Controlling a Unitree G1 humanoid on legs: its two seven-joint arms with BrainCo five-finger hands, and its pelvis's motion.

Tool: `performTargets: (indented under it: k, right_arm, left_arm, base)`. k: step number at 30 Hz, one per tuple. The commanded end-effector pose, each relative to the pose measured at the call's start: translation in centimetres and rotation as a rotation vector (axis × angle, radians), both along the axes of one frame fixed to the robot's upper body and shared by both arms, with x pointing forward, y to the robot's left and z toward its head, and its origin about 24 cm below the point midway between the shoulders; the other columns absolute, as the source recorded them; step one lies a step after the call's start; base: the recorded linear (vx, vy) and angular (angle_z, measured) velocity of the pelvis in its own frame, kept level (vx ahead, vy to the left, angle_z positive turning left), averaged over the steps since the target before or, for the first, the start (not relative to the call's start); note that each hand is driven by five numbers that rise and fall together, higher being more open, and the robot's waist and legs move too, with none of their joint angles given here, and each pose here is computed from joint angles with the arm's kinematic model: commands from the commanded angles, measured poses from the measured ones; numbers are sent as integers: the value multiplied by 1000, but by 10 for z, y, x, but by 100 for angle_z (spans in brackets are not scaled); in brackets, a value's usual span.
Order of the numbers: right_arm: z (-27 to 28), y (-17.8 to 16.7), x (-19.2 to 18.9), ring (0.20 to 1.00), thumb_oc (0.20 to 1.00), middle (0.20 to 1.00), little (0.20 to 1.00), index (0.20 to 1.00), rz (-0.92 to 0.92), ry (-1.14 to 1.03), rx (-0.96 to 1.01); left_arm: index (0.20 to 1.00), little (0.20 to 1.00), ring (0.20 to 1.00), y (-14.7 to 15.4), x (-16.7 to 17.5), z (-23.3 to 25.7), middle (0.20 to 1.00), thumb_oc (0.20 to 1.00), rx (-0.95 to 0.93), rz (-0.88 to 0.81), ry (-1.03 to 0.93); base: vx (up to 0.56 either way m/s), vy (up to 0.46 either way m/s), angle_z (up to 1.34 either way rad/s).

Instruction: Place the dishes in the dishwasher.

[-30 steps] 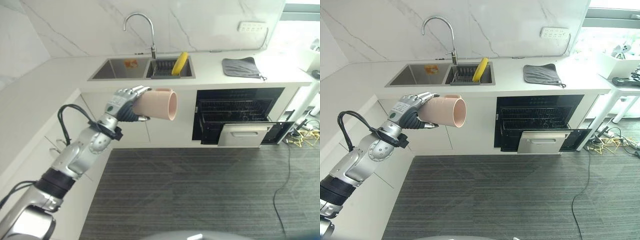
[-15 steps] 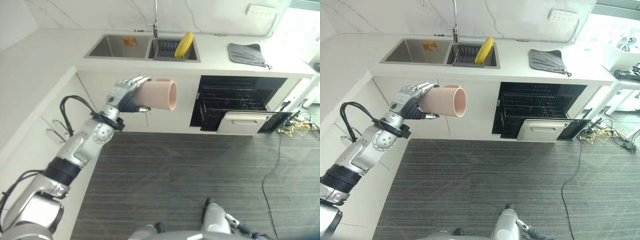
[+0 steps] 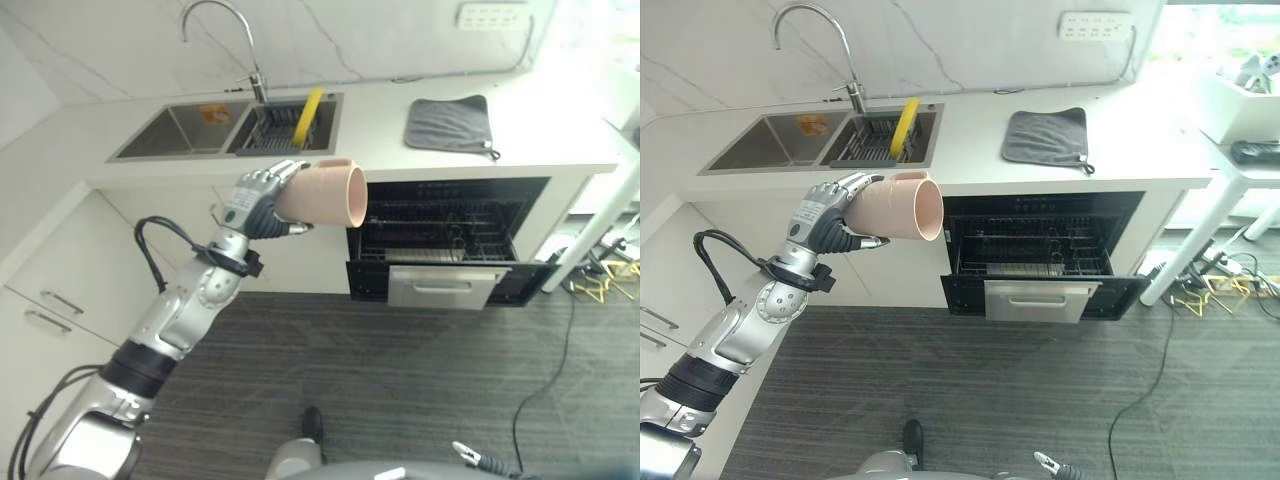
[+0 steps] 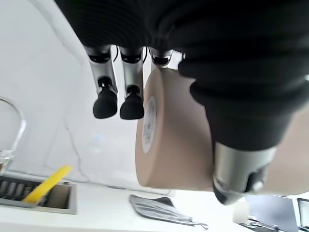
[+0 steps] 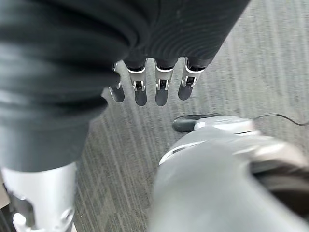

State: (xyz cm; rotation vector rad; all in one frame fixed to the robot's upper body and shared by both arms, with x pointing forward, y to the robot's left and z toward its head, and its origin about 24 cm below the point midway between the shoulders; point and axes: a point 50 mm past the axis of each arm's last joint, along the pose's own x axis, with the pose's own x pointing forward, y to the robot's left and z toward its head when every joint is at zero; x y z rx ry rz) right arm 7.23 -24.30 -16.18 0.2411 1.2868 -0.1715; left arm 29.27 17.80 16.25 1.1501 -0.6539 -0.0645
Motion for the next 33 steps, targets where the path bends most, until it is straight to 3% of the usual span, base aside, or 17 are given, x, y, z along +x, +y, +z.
performTargets:
  k: [1,9,22,26,33]
  right_arm:
    - [1,-4,0,1000,1000,1000,1000,1000,-13,9,-25]
    - [-2,16,7,1000,1000,1000,1000,1000,18,-54,-19]
    - [5,-15,10,1000,1000,1000,1000,1000,39,-17,-97]
    - [9,-19,22,1000,1000,1000,1000,1000,3,-45,-93]
    - [-1,3,4,1000,1000,1000,1000,1000,42,11,-51]
  left_arm:
    - [200,200,200,11,1,40,200,200,32,4,-173]
    - [200,200,200,15,5,42,200,200,66,-8,-165]
    - [200,200,200,3,1,49,200,200,41,-21,-166]
    - [200,200,200,-4,-2,43,200,200,57,-32,-172]
    - [200,200,200,1,-1,46,200,200,69,-15,-160]
  base:
    - [353,402,-32]
    - [199,231,-16]
    - [269,-370,47]
    - [170,22,-41]
    - [87,108,-30]
